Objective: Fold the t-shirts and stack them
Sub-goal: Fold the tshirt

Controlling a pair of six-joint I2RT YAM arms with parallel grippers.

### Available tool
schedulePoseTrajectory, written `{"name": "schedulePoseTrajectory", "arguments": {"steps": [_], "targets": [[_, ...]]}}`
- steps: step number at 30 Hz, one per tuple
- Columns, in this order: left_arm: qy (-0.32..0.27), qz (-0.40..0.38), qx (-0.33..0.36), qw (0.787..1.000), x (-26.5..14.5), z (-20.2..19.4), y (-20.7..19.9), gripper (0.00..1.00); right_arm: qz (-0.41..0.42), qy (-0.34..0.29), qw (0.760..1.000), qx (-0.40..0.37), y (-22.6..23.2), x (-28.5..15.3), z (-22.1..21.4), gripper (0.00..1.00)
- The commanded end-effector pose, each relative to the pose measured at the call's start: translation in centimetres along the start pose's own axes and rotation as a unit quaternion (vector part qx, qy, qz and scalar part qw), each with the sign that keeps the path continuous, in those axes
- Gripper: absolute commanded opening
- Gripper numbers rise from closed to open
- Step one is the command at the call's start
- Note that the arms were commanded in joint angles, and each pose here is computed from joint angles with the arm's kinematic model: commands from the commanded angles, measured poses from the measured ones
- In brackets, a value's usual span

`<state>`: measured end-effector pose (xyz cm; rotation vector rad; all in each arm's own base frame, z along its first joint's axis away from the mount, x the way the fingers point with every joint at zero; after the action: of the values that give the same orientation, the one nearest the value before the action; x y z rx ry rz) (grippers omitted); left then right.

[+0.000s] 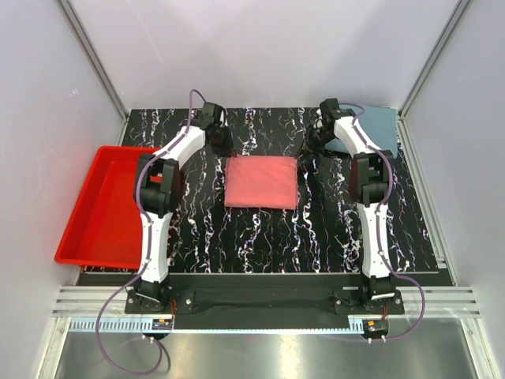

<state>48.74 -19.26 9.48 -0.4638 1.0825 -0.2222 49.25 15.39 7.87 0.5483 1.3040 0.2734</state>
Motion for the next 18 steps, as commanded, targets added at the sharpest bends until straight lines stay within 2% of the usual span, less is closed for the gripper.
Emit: {"name": "schedulePoseTrajectory", "arguments": {"steps": [1,3,4,5,8,11,12,13,15,16,18], "targets": [[-0.065,0.041,0.022,0.997,-3.0,3.8,0.3,0.22,-0.014,-0.040,0.999,-0.034,0.9,-2.1,2.9,0.34],[-0.071,0.048,0.024,0.996,-4.3,3.9,0.6,0.35,-0.032,-0.053,0.997,-0.036,0.8,-3.0,3.4,0.41],[-0.068,0.058,0.020,0.996,-4.7,3.6,1.2,0.47,-0.039,-0.060,0.997,-0.038,1.2,-4.1,3.5,0.43],[-0.070,0.061,0.028,0.995,-5.2,3.5,1.3,0.50,-0.047,-0.065,0.996,-0.042,1.4,-4.7,3.6,0.46],[-0.077,0.076,0.037,0.993,-7.9,3.1,1.5,0.51,-0.065,-0.076,0.993,-0.056,1.9,-7.1,3.2,0.53],[-0.097,0.040,0.039,0.994,-11.4,2.2,0.1,0.50,-0.075,-0.077,0.991,-0.082,3.5,-8.3,1.4,0.56],[-0.094,0.000,0.041,0.995,-11.4,1.8,-0.9,0.49,-0.052,-0.081,0.991,-0.092,4.9,-9.1,0.9,0.56],[-0.090,-0.029,0.038,0.995,-11.4,1.4,-1.5,0.48,-0.036,-0.069,0.992,-0.100,5.4,-8.0,-0.1,0.55],[-0.057,-0.109,0.021,0.992,-10.1,-0.2,-2.9,0.43,0.015,-0.032,0.995,-0.092,7.2,-6.4,-2.2,0.52],[-0.045,-0.128,0.014,0.991,-9.5,-0.7,-3.2,0.42,0.041,-0.038,0.994,-0.091,7.9,-5.8,-2.1,0.46],[-0.029,-0.149,-0.018,0.988,-7.3,-1.6,-2.8,0.38,0.071,-0.025,0.996,-0.055,8.5,-4.5,-2.5,0.22]]}}
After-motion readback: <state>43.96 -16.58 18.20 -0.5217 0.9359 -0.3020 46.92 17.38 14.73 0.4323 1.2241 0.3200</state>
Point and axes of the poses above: each gripper's point midway between its finger pads, its own x axis out along the fingers, its own y axis along the line the jaws close on, z = x × y, the point moved 4 cm from there along -x, back along the fingers, and after that the axes turned 4 degrees about -x, right-handed, at the moved point
